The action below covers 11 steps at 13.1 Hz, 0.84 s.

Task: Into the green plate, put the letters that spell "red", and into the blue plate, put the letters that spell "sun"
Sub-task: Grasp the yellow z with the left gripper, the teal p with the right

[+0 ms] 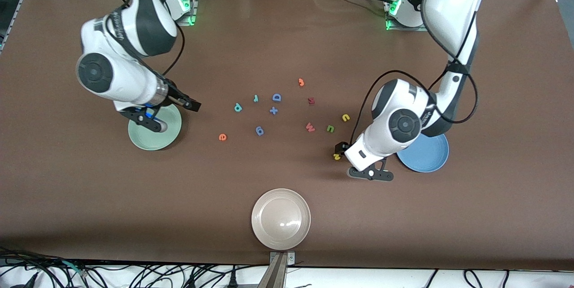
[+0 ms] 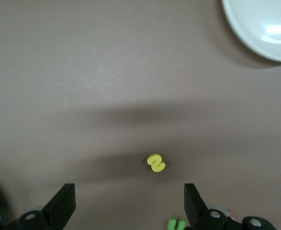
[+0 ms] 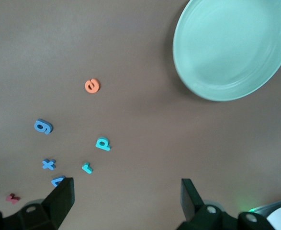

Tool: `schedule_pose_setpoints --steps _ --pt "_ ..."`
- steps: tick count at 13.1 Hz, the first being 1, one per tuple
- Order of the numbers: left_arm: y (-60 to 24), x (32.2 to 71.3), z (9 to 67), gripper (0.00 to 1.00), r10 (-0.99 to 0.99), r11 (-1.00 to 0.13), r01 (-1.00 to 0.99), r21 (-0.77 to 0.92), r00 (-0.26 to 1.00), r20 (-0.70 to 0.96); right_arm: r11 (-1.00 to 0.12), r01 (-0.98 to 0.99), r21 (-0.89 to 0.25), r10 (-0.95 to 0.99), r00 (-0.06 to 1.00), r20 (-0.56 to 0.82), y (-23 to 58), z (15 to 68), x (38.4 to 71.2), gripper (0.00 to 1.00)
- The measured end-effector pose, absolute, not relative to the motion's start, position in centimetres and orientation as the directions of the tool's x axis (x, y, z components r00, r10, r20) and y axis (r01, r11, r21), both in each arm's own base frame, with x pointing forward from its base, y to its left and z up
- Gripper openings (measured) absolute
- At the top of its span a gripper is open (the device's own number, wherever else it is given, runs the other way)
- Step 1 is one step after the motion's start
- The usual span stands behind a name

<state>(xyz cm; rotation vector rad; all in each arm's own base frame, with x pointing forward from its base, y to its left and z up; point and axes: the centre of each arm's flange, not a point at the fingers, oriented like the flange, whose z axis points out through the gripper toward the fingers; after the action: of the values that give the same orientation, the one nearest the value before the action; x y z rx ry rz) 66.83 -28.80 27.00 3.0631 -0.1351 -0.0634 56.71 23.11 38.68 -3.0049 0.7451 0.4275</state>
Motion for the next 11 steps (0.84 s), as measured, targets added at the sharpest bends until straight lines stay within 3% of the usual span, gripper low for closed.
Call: schedule_pose_setpoints --steps 5,11 --pt "-32.8 65.2 21.1 1.0 -0.034 -0.998 -0.034 0.049 0.999 -0.013 -0.854 -0.513 0.085 -0.518 0.828 -0.213 31.5 29.8 53.2 0.98" --pt "-32.6 65.1 16.2 1.0 -0.04 -0.999 -0.041 0.025 0.999 0.013 -0.84 -0.54 0.052 -0.542 0.829 -0.135 31.4 19.9 49.7 0.98"
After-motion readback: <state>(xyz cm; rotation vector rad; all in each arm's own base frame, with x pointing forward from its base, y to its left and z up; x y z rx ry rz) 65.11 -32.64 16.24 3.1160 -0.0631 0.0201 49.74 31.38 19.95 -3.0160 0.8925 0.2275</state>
